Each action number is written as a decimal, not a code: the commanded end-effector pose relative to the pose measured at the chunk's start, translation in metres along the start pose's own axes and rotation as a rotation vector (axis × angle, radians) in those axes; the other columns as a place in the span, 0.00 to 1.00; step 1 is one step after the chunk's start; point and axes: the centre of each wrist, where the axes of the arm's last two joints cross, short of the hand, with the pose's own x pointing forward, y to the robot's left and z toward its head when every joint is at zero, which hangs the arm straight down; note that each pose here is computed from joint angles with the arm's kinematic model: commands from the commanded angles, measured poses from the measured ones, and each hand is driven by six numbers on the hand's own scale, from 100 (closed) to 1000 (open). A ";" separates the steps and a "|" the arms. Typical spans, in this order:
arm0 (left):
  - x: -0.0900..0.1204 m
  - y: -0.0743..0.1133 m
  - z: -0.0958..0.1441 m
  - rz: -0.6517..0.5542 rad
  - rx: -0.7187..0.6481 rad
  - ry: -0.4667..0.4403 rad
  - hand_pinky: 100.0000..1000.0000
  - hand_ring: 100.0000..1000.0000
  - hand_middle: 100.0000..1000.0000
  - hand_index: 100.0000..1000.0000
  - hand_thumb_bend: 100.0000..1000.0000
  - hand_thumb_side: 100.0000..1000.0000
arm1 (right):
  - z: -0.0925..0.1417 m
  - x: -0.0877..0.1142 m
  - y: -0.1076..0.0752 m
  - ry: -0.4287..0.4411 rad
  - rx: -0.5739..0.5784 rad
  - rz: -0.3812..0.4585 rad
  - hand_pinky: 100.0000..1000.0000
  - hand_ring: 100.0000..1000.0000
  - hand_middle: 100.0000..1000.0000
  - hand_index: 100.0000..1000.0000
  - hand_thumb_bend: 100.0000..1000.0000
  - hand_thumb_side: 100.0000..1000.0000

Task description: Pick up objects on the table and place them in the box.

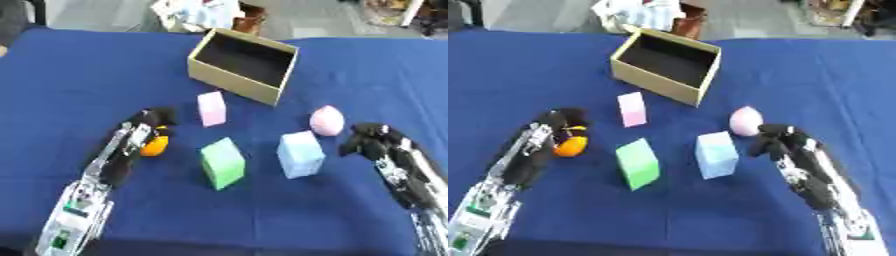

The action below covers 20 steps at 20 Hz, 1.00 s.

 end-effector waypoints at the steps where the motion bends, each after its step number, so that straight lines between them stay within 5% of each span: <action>1: 0.014 0.007 -0.004 -0.074 -0.051 -0.048 0.80 0.82 0.67 0.81 0.00 0.71 | -0.003 0.005 -0.002 -0.012 0.002 0.019 0.57 0.58 0.52 0.74 0.00 0.41; 13: 0.047 0.016 -0.023 -0.373 -0.341 -0.121 0.87 0.91 0.78 0.90 0.00 0.55 | -0.003 0.004 -0.002 -0.010 0.001 0.018 0.57 0.57 0.52 0.74 0.00 0.41; 20: 0.044 0.012 -0.040 -0.594 -0.498 0.003 0.89 0.93 0.81 0.94 0.00 0.66 | -0.002 0.004 -0.002 -0.007 -0.003 0.015 0.57 0.57 0.51 0.74 0.00 0.41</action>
